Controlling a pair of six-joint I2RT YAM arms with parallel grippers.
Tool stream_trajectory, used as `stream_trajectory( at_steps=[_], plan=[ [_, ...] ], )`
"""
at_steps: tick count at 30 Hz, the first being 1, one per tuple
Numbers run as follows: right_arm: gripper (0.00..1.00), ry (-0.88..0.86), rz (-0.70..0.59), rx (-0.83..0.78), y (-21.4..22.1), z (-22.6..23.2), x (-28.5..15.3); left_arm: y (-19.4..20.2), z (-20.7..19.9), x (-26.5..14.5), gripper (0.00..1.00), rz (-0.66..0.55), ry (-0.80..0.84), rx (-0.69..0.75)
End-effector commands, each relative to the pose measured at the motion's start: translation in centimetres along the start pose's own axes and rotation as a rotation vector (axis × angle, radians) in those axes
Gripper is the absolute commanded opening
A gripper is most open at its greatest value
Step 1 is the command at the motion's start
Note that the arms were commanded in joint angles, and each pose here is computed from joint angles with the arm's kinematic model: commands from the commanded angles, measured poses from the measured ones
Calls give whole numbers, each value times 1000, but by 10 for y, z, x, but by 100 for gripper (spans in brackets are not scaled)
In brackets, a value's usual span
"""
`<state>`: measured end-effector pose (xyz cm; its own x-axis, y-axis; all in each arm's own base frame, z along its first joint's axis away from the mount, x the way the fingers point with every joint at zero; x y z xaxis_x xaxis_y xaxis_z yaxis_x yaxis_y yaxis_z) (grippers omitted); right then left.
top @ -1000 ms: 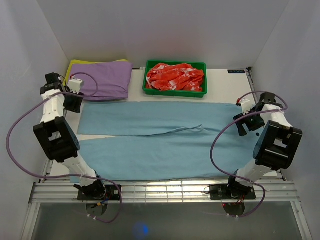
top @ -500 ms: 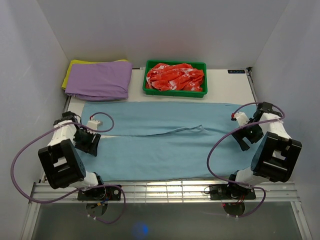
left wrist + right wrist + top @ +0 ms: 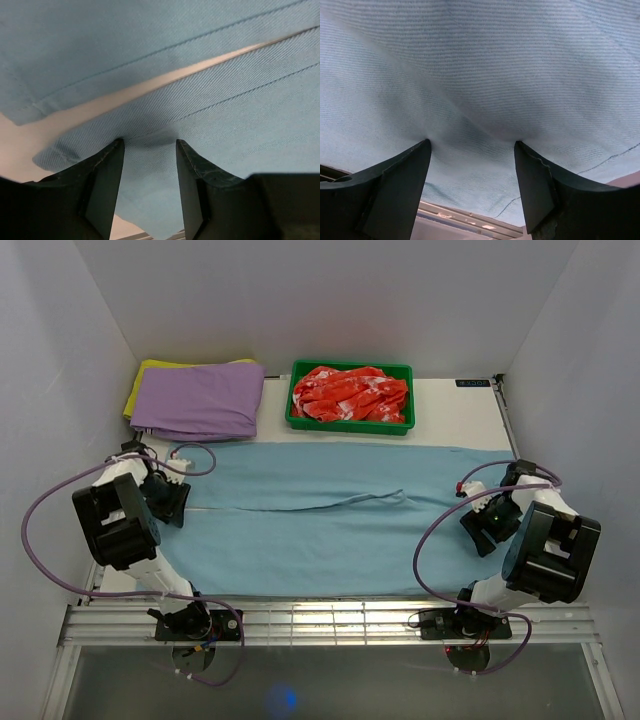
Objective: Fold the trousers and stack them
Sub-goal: Flatten the trousers out
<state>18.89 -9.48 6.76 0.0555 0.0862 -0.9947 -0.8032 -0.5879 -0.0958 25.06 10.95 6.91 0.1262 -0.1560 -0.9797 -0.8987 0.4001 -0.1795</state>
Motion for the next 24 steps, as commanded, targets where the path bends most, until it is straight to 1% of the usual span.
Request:
stream_trajectory(
  at_steps=[1,2,4,5,6,9,12,13,16,18,20,24],
  plan=[
    [73,-55,-88,-4,-16,2,-19,-25,19,-12,56,-100,-45,25],
    [72,-55,-114,0,-22,0,-26,-35,20,-23,57,-152,-36,44],
    [71,-94,-180,13,-35,2,-42,-45,14,-43,57,-205,-17,58],
    [71,-69,-232,17,-48,-8,-58,-60,19,-61,57,-260,-37,73],
    [70,-85,-276,28,-57,-9,-65,-70,15,-71,57,-317,-7,67],
    [66,-64,-381,78,-86,-29,-86,-98,19,-99,57,-433,-3,65],
    [63,-51,-405,114,-112,-46,-84,-122,23,-97,57,-487,27,23],
    [62,-51,-403,122,-119,-54,-75,-128,27,-86,57,-489,47,-10],
    [59,-36,-383,136,-134,-61,-59,-136,31,-67,56,-480,66,-39],
    [58,-38,-357,139,-137,-58,-45,-137,33,-52,55,-463,80,-54],
    [58,-23,-348,135,-140,-60,-31,-133,35,-38,55,-444,77,-62],
    [55,-14,-275,119,-130,-53,-2,-118,37,-16,54,-379,54,-48]
  ],
)
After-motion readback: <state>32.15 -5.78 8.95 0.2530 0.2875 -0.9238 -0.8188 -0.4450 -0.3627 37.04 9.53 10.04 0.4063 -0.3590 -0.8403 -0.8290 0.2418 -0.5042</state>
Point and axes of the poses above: each gripper's point midway between its finger pads, its own x axis out along the fingers, its own z axis along the line the jaws close on, y = z × x, the point moved 5 cm from there along -x, back along the fingers, and after that the axes turned 4 degrees about x, right-handed, at the moved point
